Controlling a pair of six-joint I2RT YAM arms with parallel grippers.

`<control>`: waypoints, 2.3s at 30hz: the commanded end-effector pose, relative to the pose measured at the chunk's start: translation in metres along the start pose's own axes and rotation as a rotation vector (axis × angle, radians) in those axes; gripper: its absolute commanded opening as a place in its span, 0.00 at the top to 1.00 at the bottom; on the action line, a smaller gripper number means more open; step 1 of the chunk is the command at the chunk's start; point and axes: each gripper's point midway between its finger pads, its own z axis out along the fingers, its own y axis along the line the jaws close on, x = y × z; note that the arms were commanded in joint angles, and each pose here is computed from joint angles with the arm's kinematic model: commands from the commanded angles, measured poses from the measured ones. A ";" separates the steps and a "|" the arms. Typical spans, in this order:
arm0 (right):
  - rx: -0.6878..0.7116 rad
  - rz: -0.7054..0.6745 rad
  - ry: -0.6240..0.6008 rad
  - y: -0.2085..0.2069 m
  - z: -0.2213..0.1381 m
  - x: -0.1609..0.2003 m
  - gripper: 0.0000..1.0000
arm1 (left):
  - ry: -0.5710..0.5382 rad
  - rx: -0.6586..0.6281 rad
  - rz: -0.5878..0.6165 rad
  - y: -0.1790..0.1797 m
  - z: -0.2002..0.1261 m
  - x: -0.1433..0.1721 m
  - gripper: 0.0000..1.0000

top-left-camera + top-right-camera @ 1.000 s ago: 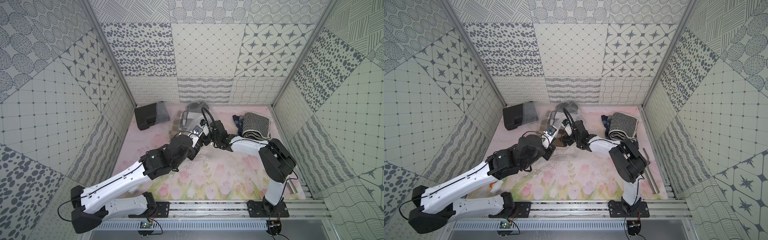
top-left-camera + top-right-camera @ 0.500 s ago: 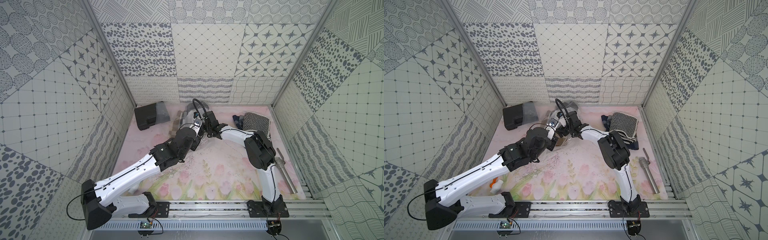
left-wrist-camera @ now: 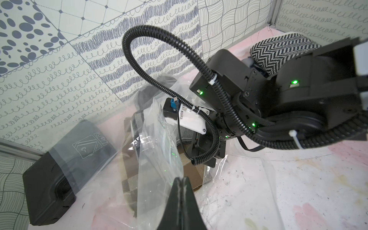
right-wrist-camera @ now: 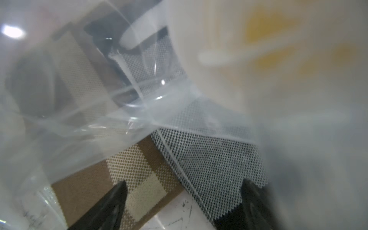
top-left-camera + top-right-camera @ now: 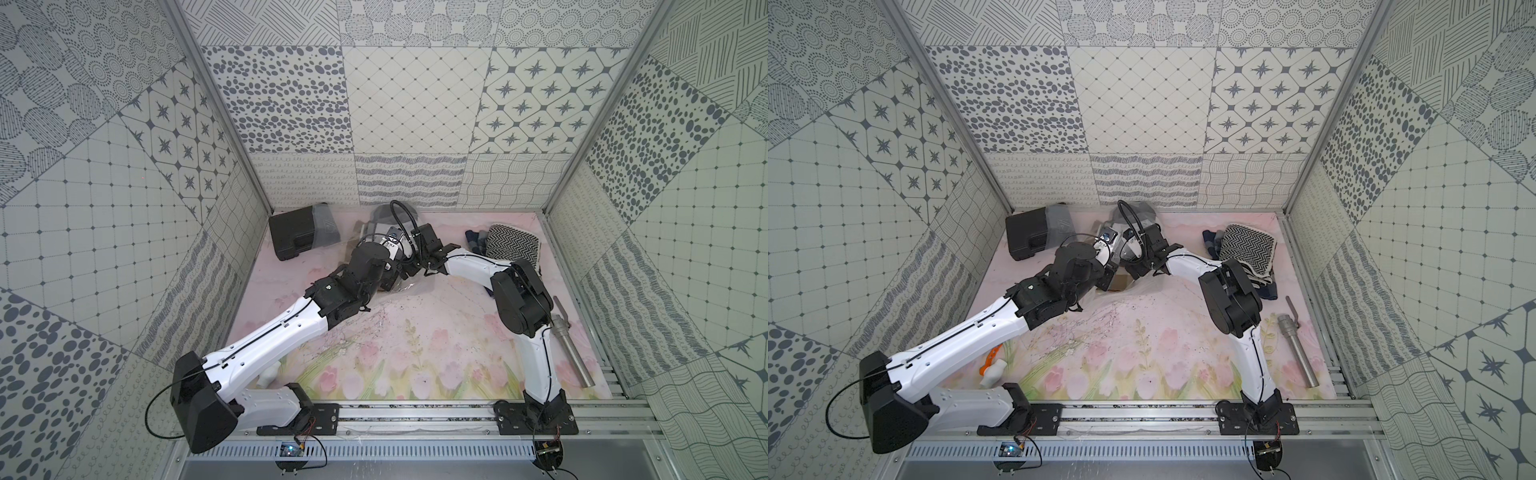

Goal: Take the blanket out of the vacuum bag
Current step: Take out the blanket from the vacuum bag.

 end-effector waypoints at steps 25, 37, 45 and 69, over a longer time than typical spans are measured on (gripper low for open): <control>0.121 -0.040 0.267 -0.025 0.044 0.028 0.36 | -0.051 0.017 -0.058 0.011 -0.009 0.001 1.00; 0.128 0.018 0.273 -0.035 0.054 0.036 1.00 | -0.049 0.021 -0.065 0.012 -0.011 0.003 1.00; 0.006 0.105 0.185 -0.028 0.015 -0.012 1.00 | -0.039 -0.016 -0.077 0.024 -0.028 0.016 1.00; -0.555 0.551 -0.021 0.105 -0.183 -0.086 1.00 | -0.109 0.108 -0.141 0.001 -0.029 0.008 1.00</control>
